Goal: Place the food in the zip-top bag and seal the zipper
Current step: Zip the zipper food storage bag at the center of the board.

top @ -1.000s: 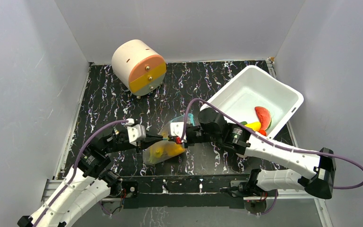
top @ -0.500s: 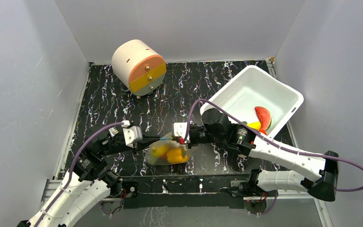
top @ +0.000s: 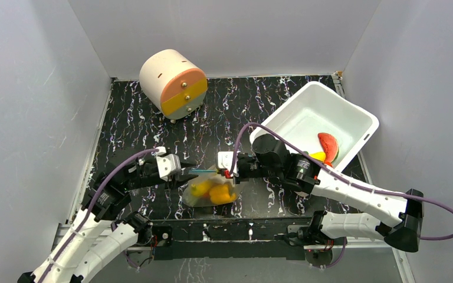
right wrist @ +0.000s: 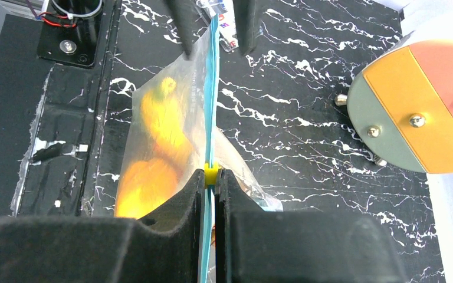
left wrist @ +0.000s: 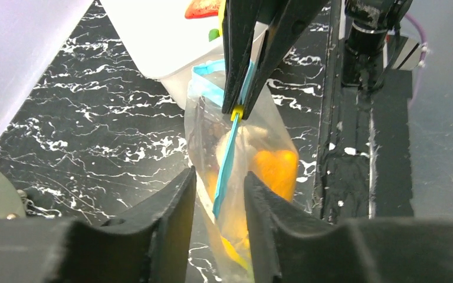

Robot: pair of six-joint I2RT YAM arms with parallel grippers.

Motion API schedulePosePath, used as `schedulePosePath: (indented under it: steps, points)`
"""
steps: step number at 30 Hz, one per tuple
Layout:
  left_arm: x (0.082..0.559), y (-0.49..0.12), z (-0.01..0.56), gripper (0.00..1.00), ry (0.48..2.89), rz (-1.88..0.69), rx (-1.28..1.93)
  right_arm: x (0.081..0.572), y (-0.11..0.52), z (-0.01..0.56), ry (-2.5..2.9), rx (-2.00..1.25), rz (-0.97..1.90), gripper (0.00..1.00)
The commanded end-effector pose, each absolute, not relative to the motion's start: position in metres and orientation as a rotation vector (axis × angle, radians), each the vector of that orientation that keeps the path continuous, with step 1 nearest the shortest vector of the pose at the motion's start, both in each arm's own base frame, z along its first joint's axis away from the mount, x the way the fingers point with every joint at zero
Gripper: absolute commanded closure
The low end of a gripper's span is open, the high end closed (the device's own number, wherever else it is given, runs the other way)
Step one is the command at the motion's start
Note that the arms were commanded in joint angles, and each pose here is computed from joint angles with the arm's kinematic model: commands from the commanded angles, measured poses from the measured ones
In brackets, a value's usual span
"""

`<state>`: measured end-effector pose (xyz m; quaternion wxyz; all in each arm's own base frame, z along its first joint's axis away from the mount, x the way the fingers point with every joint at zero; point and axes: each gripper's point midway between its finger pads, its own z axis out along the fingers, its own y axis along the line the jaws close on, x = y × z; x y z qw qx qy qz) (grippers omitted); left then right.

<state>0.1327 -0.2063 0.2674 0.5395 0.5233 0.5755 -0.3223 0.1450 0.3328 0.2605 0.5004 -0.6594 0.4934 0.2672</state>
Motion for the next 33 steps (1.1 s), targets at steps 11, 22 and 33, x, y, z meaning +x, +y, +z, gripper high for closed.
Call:
schedulePosePath:
  steps: [11, 22, 33]
  points:
    - [0.134, -0.209, 0.273, 0.43, 1.462, -0.801, 1.319, 0.154, 0.350, 0.292, 1.126, -1.534, 0.675, 1.00]
    - [0.142, -0.219, 0.243, 0.52, 1.542, -0.839, 1.425, 0.154, 0.359, 0.290, 1.119, -1.549, 0.701, 1.00]
    - [0.148, -0.217, 0.250, 1.00, 1.524, -0.793, 1.387, 0.159, 0.350, 0.279, 1.178, -1.554, 0.647, 1.00]
